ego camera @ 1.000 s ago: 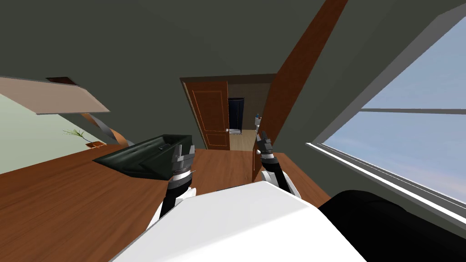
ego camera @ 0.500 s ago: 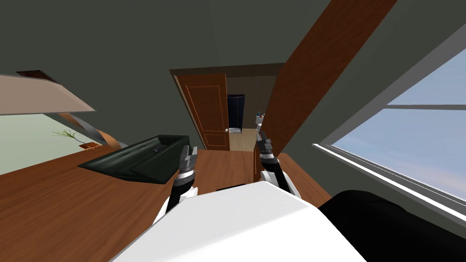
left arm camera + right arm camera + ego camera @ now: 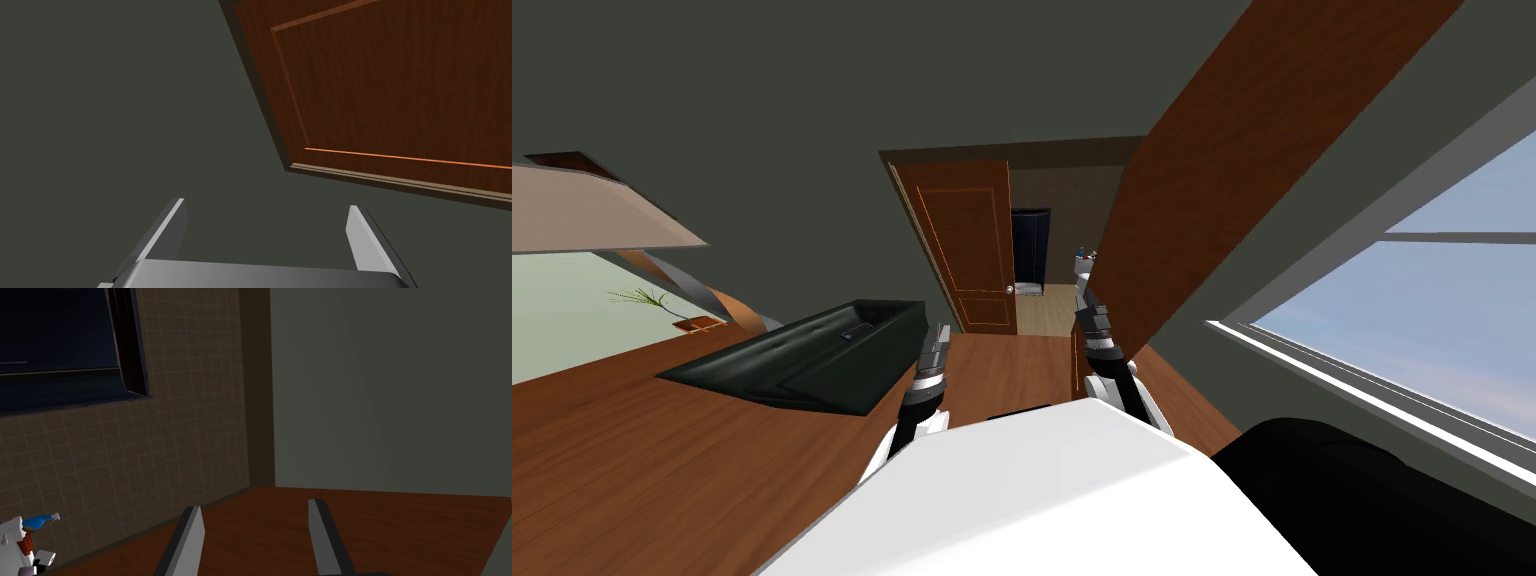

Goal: Pull the door open

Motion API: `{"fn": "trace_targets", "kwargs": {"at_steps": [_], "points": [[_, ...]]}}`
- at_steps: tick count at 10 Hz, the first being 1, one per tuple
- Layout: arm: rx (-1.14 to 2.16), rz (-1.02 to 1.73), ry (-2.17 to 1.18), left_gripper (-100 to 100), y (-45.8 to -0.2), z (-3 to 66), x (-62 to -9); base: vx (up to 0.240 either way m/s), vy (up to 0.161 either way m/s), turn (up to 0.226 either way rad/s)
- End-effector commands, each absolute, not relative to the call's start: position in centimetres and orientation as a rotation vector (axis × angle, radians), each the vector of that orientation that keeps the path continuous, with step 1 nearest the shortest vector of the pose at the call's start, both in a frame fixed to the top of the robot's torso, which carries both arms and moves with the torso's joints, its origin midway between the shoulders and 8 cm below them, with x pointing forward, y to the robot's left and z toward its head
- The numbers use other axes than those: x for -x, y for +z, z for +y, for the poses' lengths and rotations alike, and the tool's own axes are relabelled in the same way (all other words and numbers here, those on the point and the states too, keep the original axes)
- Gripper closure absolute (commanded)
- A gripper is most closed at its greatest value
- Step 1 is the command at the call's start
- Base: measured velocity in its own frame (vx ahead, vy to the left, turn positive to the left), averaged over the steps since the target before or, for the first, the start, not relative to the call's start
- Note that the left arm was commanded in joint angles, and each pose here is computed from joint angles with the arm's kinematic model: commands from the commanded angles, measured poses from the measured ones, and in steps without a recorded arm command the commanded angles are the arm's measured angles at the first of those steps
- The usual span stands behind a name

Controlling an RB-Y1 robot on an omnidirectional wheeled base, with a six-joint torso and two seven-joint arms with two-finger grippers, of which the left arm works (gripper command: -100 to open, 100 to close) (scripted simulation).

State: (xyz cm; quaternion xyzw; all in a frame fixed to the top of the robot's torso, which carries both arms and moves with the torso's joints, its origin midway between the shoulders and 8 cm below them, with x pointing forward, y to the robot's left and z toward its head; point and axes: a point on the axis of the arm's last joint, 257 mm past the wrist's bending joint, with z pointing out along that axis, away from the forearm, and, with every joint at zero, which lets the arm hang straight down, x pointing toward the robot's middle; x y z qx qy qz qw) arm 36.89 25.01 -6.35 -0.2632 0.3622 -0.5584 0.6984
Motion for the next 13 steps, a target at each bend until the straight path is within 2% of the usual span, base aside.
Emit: {"fn": "trace_targets", "kwargs": {"at_steps": [1, 13], "points": [[0.573, 0.833, -1.214, -100, -7.2, 24.8, -37.3, 0.098, 0.008, -0.006], [0.450, 1.028, -0.985, -100, -14.1, 23.1, -40.0, 0.096, -0.009, 0.000]]}}
